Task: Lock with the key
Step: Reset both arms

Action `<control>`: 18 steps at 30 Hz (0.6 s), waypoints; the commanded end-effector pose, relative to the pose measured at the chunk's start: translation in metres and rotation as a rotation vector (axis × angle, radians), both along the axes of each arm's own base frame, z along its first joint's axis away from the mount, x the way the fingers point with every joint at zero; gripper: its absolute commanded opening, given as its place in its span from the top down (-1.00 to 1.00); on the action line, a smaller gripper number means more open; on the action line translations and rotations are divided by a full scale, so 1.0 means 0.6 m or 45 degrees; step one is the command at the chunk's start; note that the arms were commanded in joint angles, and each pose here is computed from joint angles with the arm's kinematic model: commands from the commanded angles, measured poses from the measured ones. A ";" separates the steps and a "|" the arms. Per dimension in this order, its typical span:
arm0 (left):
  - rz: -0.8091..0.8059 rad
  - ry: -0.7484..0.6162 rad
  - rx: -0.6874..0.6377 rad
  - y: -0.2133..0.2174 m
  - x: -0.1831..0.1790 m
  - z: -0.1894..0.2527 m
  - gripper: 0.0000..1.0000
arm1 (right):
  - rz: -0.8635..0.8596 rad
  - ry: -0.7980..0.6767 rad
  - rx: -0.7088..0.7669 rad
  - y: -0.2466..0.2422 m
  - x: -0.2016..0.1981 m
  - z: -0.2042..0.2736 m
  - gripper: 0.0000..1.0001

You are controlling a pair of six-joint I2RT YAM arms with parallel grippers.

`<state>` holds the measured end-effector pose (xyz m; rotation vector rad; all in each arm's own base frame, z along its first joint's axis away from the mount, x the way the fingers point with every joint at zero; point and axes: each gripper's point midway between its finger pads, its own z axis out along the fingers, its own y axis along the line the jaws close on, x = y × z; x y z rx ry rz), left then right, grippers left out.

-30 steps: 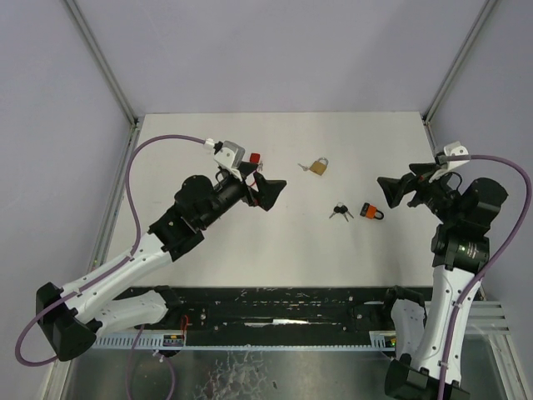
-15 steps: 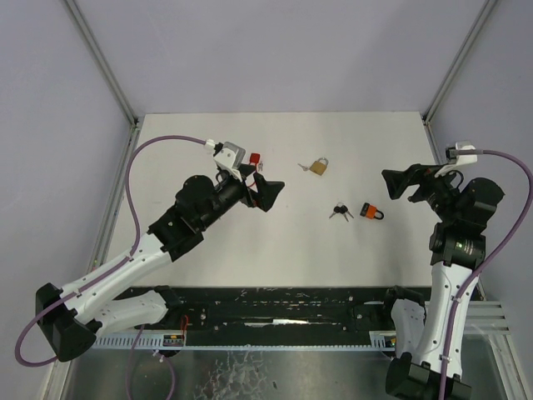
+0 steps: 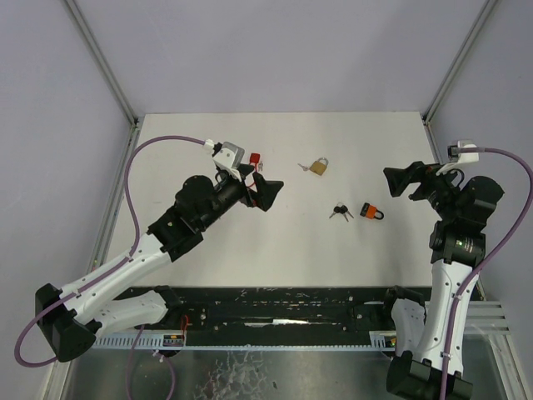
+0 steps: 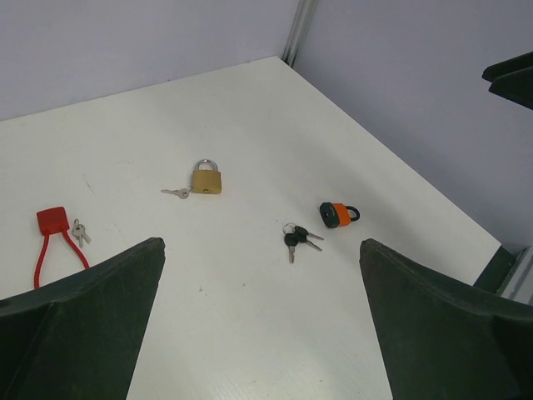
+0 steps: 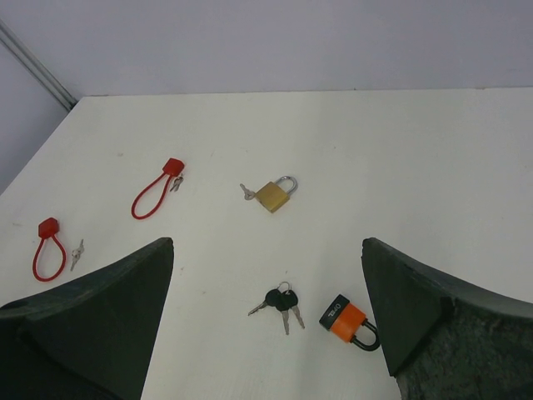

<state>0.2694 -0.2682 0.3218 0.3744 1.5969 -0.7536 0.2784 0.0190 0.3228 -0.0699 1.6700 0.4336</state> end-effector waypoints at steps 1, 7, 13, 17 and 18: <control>0.029 -0.056 -0.011 0.012 0.002 0.030 -1.00 | -0.016 -0.059 -0.010 -0.004 0.008 0.020 -1.00; 0.025 -0.050 -0.003 0.011 0.002 0.022 -1.00 | -0.038 -0.025 -0.006 -0.012 0.015 0.006 -0.99; 0.036 -0.056 -0.004 0.017 0.000 0.026 -1.00 | -0.037 -0.029 -0.014 -0.011 0.013 0.006 -0.99; 0.049 -0.056 -0.001 0.018 0.003 0.025 -1.00 | -0.036 -0.029 -0.017 -0.012 0.014 0.006 -0.99; 0.047 -0.054 0.003 0.017 0.004 0.024 -1.00 | -0.039 -0.027 -0.018 -0.012 0.014 0.005 -1.00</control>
